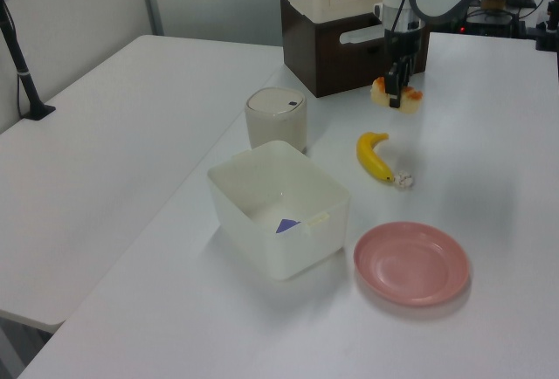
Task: Put the bread on the table
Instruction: 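Lift the bread off the plate and carry it past the banana, then lower the bread onto the bare table and open the gripper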
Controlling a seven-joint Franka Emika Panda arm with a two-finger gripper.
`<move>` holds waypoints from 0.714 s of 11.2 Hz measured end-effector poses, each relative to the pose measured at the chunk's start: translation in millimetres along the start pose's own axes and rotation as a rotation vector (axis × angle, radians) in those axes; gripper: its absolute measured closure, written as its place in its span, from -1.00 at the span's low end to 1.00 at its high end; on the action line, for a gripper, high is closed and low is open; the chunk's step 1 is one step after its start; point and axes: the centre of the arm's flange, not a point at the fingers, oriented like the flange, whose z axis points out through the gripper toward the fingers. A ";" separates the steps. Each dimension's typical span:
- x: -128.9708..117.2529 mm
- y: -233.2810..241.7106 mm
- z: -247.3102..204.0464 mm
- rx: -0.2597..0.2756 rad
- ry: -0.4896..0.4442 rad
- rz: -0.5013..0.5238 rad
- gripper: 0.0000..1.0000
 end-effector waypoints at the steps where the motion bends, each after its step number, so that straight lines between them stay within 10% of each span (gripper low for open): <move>1: -0.3 16.2 0.3 0.000 0.000 0.021 0.04; 8: -21.3 124.3 27.1 0.008 -0.053 0.109 0.01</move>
